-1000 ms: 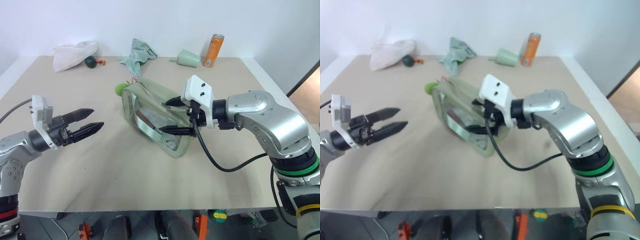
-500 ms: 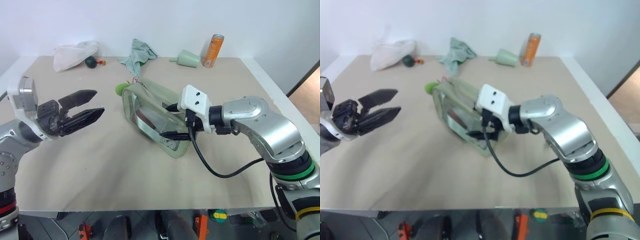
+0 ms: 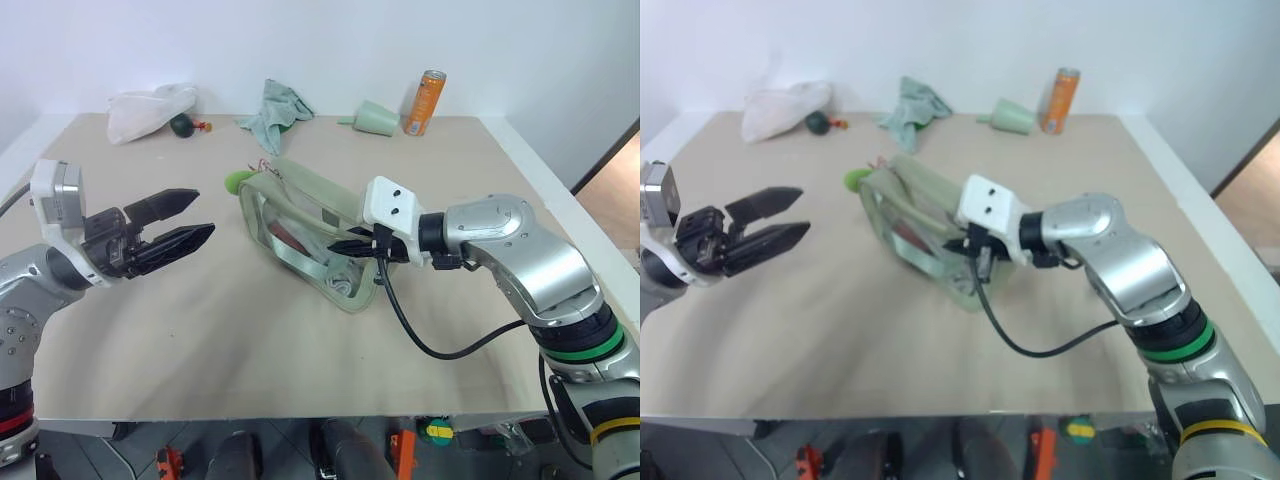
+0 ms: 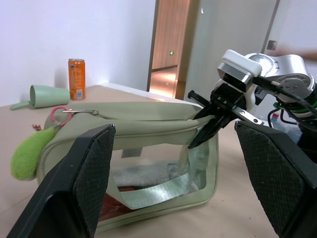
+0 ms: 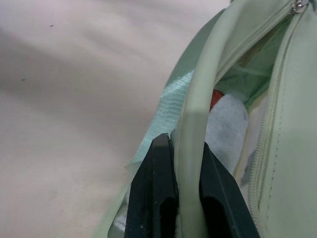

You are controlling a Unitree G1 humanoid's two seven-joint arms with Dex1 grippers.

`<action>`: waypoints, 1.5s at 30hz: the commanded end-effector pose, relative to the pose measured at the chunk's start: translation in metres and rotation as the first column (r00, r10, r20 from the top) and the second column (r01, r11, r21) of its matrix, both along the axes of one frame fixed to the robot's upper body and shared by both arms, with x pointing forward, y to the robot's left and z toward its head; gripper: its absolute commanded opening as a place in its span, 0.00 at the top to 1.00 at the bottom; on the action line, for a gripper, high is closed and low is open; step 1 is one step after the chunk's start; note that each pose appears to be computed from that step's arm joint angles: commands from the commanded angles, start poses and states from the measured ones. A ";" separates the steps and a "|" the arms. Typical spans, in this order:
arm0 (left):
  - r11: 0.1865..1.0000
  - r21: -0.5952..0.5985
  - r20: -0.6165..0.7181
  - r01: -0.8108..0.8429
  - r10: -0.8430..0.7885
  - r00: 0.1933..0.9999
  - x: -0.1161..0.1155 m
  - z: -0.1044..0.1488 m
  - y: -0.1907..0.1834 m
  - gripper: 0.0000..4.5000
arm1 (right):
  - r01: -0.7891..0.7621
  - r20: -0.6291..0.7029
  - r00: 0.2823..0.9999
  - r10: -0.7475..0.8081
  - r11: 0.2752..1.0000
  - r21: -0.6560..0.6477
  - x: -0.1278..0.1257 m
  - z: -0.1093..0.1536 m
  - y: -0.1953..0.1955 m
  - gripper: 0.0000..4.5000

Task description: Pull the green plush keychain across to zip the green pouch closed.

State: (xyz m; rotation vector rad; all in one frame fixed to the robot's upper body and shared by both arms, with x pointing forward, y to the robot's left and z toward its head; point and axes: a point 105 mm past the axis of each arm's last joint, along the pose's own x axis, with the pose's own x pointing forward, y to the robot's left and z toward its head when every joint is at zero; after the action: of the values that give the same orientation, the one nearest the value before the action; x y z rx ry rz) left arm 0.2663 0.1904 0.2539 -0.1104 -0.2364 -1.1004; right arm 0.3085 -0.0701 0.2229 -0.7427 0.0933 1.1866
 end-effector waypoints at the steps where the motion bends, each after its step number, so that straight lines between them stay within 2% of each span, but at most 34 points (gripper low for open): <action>1: 0.999 -0.008 -0.001 -0.048 0.048 0.999 0.003 -0.001 0.010 0.11 | -0.013 0.052 0.999 0.015 1.000 -0.028 0.002 0.009 -0.015 0.99; 5: 0.990 -0.071 -0.043 -0.120 0.117 0.992 0.011 -0.003 0.029 0.11 | -0.039 0.125 0.991 0.043 0.999 -0.036 0.008 0.024 -0.047 0.99; 11: 0.975 -0.121 -0.097 -0.186 0.175 0.980 0.016 -0.010 0.045 0.11 | -0.192 0.122 0.974 0.188 0.981 0.021 -0.011 0.049 -0.068 0.99; 14: 0.974 -0.123 -0.109 -0.191 0.178 0.978 0.016 -0.012 0.046 0.11 | -0.267 0.068 0.962 0.266 0.964 0.000 -0.022 0.041 -0.069 0.99; 18: 0.980 -0.117 -0.113 -0.164 0.151 0.982 0.014 -0.011 0.042 0.11 | -0.347 0.004 0.937 0.349 0.933 -0.099 -0.031 0.013 -0.063 0.99; 22: 0.986 -0.112 -0.103 -0.125 0.113 0.988 0.011 -0.004 0.036 0.11 | -0.393 0.006 0.917 0.398 0.908 -0.146 -0.033 0.000 -0.054 0.99; 25: 0.988 -0.109 -0.093 -0.109 0.099 0.991 0.010 0.000 0.033 0.11 | -0.386 0.051 0.916 0.398 0.908 -0.163 -0.027 0.002 -0.049 0.99; 28: 0.989 -0.111 -0.089 -0.102 0.092 0.992 0.011 0.002 0.031 0.11 | -0.346 0.084 0.930 0.358 0.929 -0.132 -0.019 0.011 -0.046 0.76; 32: 0.990 -0.107 -0.091 -0.088 0.078 0.993 0.013 0.001 0.027 0.11 | -0.342 0.063 0.935 0.349 0.934 -0.102 -0.023 0.016 -0.046 0.45; 36: 0.992 -0.111 -0.093 -0.061 0.050 0.994 0.014 0.001 0.022 0.11 | -0.333 0.021 0.943 0.332 0.941 0.060 -0.032 0.039 -0.049 0.16; 41: 0.992 -0.116 -0.094 -0.043 0.032 0.995 0.017 0.001 0.018 0.11 | -0.298 -0.004 0.951 0.309 0.921 0.253 -0.043 0.065 -0.063 0.16; 45: 0.995 -0.104 -0.095 -0.001 -0.009 0.995 0.015 0.000 0.010 0.11 | -0.217 -0.038 0.970 0.239 0.929 0.299 -0.050 0.066 -0.081 0.16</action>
State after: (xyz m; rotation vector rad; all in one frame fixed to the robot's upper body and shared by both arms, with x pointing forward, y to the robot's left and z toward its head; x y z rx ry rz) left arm 0.2854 0.2050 0.2445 -0.2805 -0.1776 -1.0465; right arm 0.2648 -0.1473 0.2784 -0.4374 -0.0743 1.4320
